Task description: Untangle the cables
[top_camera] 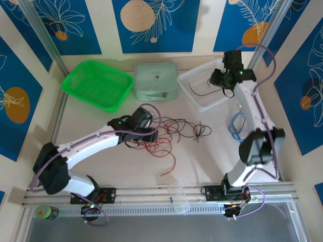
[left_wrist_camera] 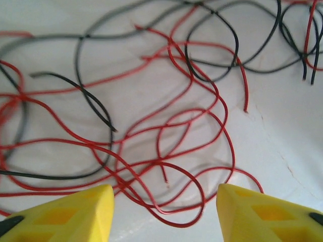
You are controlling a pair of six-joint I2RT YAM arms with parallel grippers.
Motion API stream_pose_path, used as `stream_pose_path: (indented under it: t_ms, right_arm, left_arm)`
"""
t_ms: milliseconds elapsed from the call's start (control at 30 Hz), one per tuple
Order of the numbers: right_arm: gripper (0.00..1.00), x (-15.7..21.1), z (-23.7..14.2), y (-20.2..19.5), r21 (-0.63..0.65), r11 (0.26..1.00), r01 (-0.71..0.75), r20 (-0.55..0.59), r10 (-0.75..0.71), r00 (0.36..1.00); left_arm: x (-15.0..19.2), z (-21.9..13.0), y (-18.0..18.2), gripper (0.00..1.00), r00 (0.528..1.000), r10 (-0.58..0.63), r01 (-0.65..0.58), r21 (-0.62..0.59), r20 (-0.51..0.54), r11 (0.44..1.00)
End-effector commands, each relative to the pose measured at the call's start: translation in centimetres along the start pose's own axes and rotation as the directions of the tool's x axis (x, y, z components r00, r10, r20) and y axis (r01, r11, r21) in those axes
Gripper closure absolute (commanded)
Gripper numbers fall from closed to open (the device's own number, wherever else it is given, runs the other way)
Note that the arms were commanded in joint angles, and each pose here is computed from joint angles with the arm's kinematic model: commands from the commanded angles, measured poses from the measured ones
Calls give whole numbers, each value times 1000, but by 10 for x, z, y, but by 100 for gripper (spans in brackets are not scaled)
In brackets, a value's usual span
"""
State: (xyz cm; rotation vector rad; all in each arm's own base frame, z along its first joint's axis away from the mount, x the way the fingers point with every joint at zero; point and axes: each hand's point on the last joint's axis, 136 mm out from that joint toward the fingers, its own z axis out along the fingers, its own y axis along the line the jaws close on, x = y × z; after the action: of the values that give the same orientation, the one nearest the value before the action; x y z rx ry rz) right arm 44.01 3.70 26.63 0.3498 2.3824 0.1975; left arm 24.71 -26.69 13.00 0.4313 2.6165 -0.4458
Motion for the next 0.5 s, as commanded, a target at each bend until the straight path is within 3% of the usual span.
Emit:
stream_pose_path:
  t_ms: [0,133,333,467]
  right_arm:
    - [68,37,-11,4,-32,999,-9,-24,8,1000]
    - [69,85,-25,3,-51,999,-2,-64,-2,998]
    - [69,132,-30,-9,-50,999,-18,-120,12,993]
    - [70,150,-30,-16,-45,998,-33,-146,26,989]
  left_arm:
    - [20,13,-24,48,995,12,-7,49,-102,999]
    - [36,28,-36,49,985,43,-37,43,-165,998]
    - [35,38,-5,49,987,57,-81,-161,-151,984]
    - [40,49,-10,51,982,61,-88,-143,-180,986]
